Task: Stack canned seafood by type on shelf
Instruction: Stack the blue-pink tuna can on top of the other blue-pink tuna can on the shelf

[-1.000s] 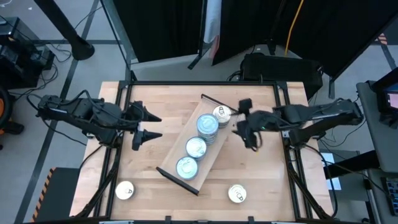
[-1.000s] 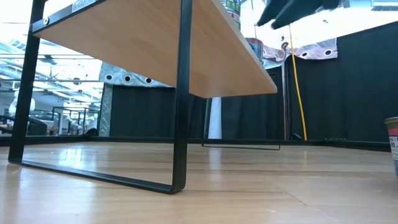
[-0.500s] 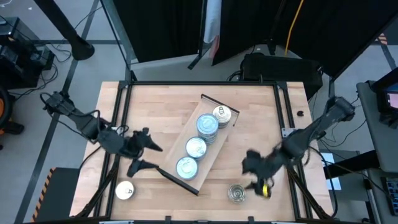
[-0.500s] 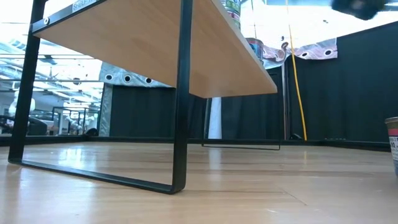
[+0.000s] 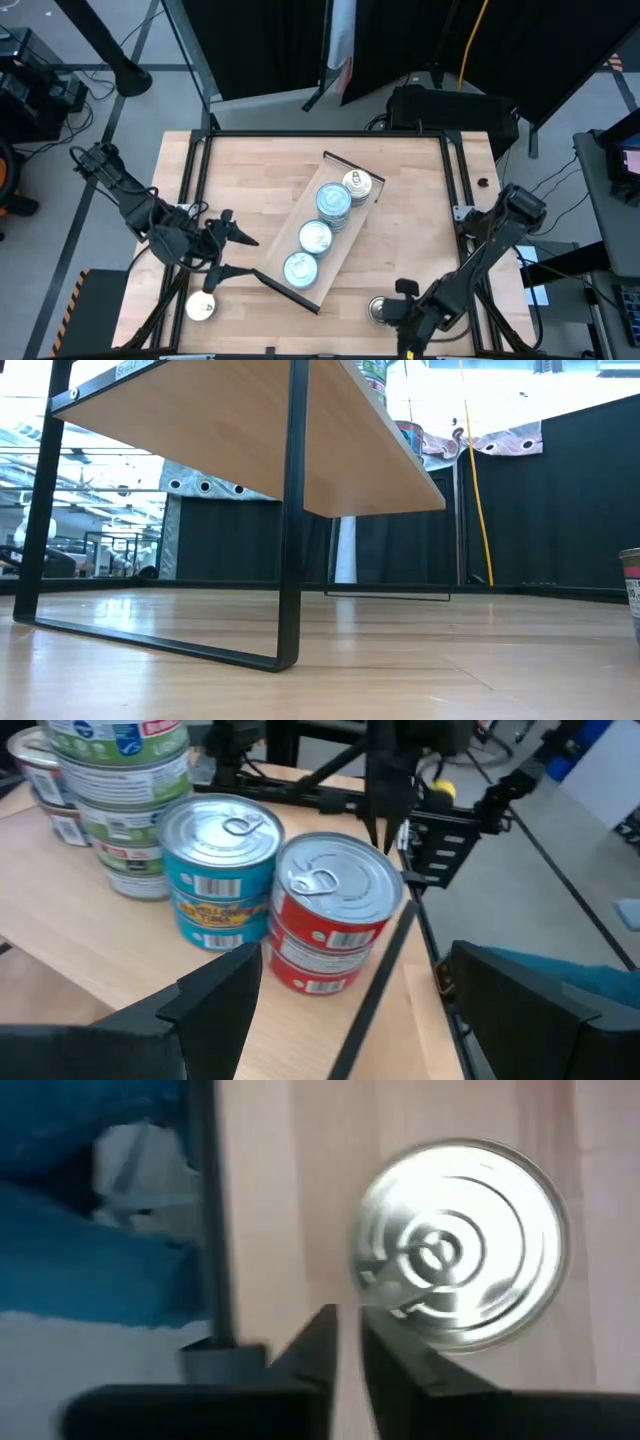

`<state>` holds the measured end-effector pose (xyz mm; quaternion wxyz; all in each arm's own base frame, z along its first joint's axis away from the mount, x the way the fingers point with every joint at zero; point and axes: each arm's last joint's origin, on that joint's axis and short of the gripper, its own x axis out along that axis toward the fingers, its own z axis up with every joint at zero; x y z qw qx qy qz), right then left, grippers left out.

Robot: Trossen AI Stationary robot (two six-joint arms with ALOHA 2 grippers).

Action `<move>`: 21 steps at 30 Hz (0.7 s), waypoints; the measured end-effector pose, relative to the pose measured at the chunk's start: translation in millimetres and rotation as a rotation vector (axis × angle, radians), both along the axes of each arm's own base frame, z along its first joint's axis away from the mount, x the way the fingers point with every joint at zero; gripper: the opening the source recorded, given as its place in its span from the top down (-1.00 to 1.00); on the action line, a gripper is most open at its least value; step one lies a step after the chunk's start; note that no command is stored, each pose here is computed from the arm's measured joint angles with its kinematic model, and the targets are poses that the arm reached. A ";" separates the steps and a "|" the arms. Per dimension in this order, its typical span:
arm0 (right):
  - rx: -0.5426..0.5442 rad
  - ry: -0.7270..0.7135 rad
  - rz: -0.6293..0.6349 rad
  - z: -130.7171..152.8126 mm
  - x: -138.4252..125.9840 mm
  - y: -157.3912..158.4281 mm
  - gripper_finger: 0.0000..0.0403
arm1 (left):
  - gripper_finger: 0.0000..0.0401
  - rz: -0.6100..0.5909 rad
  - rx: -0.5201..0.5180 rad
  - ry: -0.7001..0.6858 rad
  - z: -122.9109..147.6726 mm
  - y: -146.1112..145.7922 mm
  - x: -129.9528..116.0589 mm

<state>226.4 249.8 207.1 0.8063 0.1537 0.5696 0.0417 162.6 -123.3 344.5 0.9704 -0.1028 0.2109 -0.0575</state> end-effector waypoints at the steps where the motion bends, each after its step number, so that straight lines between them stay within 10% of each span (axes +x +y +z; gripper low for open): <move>1: -0.019 0.011 -0.003 -4.6 1.0 0.7 0.87 | -0.60 0.004 -0.001 0.000 0.0 0.2 0.1; 21: -0.167 0.077 -0.092 -19.9 -4.7 -4.2 1.00 | -0.60 0.028 0.023 0.004 -5.9 -6.6 9.0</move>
